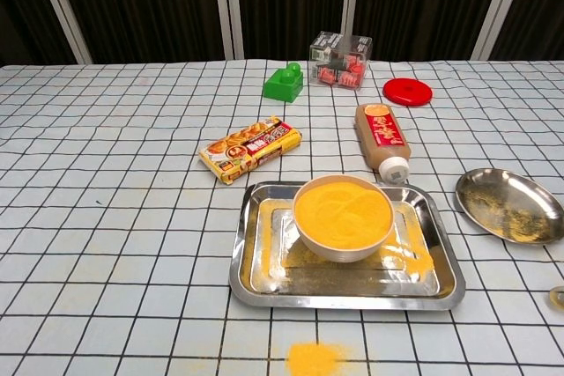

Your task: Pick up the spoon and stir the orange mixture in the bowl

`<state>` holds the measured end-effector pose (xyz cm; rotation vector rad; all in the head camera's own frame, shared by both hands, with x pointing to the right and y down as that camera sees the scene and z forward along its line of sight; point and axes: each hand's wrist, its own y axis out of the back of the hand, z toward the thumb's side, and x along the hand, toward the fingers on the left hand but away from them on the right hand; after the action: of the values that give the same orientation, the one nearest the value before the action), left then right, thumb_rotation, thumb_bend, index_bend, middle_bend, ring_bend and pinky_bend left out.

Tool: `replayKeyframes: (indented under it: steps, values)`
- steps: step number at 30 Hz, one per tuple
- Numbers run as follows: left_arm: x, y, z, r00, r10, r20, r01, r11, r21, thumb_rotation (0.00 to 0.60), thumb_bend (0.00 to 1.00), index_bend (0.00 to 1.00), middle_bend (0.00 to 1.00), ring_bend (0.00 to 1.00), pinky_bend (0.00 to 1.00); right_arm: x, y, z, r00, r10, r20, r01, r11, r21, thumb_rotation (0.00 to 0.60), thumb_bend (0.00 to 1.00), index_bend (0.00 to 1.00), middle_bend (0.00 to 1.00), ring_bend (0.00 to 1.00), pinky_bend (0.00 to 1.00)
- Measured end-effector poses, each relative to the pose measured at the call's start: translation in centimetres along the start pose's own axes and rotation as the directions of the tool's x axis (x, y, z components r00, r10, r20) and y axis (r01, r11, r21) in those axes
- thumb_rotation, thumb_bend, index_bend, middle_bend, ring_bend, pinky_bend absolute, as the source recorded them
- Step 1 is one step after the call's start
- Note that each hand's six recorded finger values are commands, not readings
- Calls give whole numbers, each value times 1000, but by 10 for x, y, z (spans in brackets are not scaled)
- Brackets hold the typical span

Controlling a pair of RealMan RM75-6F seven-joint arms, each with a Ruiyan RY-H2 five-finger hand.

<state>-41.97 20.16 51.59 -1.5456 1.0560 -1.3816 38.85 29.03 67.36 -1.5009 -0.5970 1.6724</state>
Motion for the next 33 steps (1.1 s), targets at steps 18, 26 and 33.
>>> replayKeyframes:
  steps: [18,26,33]
  values:
    - [0,1,-1,1000,2,-2,-2,1000,-4,600,0,0,0,0,0,1,-9,1,1000,22,2,-22,999,30,600,419,514,115,0,0]
    - [0,1,-1,1000,2,-4,-2,1000,-5,600,0,0,0,0,0,0,-10,1,1000,23,6,-24,999,24,600,419,514,115,0,0]
    - [0,1,-1,1000,2,-5,-2,1000,-7,600,0,0,0,0,0,-1,-12,-1,1000,29,11,-29,999,22,600,419,554,117,0,0]
